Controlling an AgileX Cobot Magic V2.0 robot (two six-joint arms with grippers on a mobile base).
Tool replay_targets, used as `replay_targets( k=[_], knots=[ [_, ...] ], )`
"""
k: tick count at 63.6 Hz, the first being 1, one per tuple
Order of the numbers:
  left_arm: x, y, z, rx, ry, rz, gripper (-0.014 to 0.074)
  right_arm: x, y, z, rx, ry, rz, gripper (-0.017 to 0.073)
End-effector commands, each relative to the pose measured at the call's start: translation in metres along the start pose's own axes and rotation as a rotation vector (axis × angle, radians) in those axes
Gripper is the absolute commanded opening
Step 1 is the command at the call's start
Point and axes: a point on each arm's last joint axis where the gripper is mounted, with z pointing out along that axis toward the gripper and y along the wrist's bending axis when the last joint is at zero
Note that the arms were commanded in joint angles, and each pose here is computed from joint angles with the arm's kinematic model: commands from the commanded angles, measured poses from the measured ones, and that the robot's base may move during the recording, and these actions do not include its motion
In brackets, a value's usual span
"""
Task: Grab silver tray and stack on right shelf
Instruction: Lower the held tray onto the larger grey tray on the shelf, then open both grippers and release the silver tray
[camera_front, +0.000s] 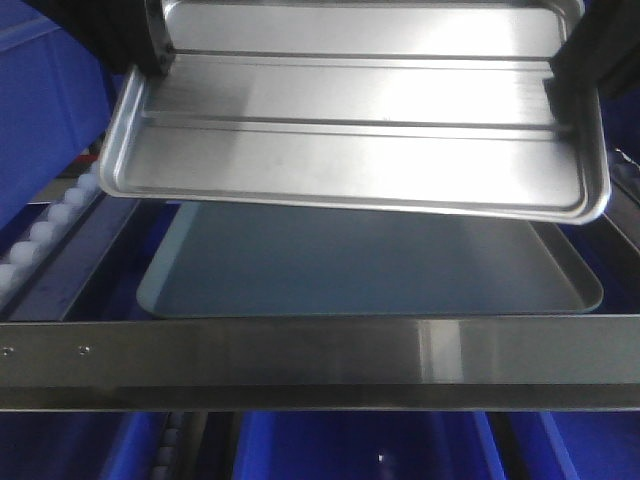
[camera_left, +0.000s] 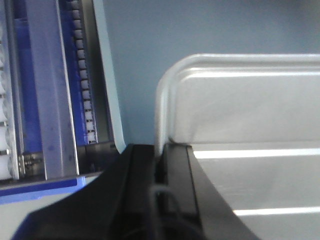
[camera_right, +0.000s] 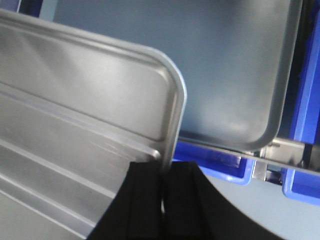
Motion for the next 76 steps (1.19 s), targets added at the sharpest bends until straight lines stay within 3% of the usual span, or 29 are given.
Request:
replay_targets(
  k=[1,24,39,55,61,69,76],
  knots=[
    [-0.022,0.003,-0.005,0.013,-0.114,0.013,-0.0093,-0.029,0.003,-0.010,0.005,-0.109,-0.046,0.0058],
    [-0.044,0.011,0.069,0.033,-0.162,-0.023,-0.0093,-0.080,-0.021,0.070,0.199,0.012,-0.069,0.0058],
    [-0.038,0.019,0.118,0.003,-0.096,-0.037,-0.0093,-0.078,-0.031,0.124,0.215,0.077,-0.064,0.0058],
    [-0.037,0.018,0.140,-0.010,-0.056,-0.045,-0.0079,-0.078,-0.032,0.132,0.213,0.077,-0.066,0.0099],
    [-0.042,0.016,0.139,-0.003,-0.073,-0.048,0.0023,-0.078,-0.032,0.132,0.214,0.080,-0.066,0.0233],
    [-0.047,0.015,0.136,0.006,-0.092,-0.051,0.0264,-0.077,-0.032,0.132,0.216,0.084,-0.064,0.0477],
    [-0.051,0.015,0.133,-0.003,-0.094,-0.056,0.0444,-0.077,-0.032,0.131,0.217,0.087,-0.064,0.0613]
  ],
)
